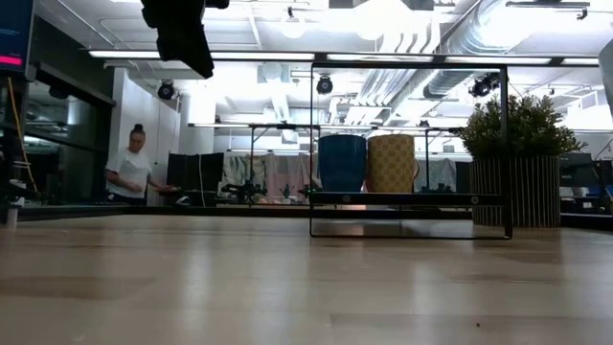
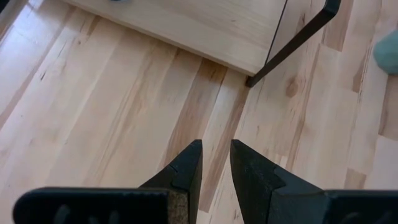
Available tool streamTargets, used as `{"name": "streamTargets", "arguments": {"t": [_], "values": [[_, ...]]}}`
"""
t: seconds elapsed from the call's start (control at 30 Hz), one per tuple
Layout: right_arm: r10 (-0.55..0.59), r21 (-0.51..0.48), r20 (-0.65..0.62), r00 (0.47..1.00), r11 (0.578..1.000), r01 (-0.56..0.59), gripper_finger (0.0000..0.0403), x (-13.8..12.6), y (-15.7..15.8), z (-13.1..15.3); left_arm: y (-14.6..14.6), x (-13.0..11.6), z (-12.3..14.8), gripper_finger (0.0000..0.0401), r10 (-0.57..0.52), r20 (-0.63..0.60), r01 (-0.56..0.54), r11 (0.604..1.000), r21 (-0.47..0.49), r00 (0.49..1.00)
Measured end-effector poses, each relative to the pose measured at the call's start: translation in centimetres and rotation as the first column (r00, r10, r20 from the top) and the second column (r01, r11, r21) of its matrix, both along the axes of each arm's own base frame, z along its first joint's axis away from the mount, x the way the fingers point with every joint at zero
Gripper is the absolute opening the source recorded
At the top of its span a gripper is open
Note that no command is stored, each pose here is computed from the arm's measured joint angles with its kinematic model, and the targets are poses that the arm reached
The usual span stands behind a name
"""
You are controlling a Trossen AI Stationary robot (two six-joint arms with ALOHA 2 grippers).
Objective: Place coffee mugs
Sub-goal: Put the red patterned mug on the shelf next to the yellow mug
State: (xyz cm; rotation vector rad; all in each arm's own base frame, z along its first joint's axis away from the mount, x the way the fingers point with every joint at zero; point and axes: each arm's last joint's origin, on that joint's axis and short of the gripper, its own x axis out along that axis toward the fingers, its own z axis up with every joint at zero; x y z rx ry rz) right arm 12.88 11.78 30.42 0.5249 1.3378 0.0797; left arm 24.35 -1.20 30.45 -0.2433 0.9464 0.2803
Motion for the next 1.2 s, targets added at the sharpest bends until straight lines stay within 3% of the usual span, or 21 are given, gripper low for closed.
{"name": "streamTargets", "arguments": {"t": [0.33, 0.6, 0.8, 1.2], "values": [[-0.042, 0.007, -0.082, 0.996, 0.999, 0.043, 0.0042, -2.1, 6.4, -2.0, 0.1, 0.0, 0.0, 0.0074, 0.013, 0.005, -0.013, 1.000, 0.020, 1.000], [0.037, -0.009, -0.148, 0.988, 0.999, -0.039, 0.0042, -3.4, 10.7, -4.6, 0.1, 0.0, 0.0, 0.0074, 0.015, 0.005, -0.015, 1.000, 0.022, 1.000], [0.079, -0.036, -0.197, 0.977, 0.996, -0.088, 0.0042, -4.1, 11.7, -5.6, 0.1, 0.0, 0.0, 0.0074, 0.016, 0.006, -0.016, 1.000, 0.024, 1.000], [0.067, -0.024, -0.148, 0.987, 0.997, -0.071, 0.0054, -3.8, 11.8, -5.5, 0.1, 0.4, 0.3, 0.0074, 0.016, 0.049, -0.017, 1.000, 0.021, 0.999]]}}
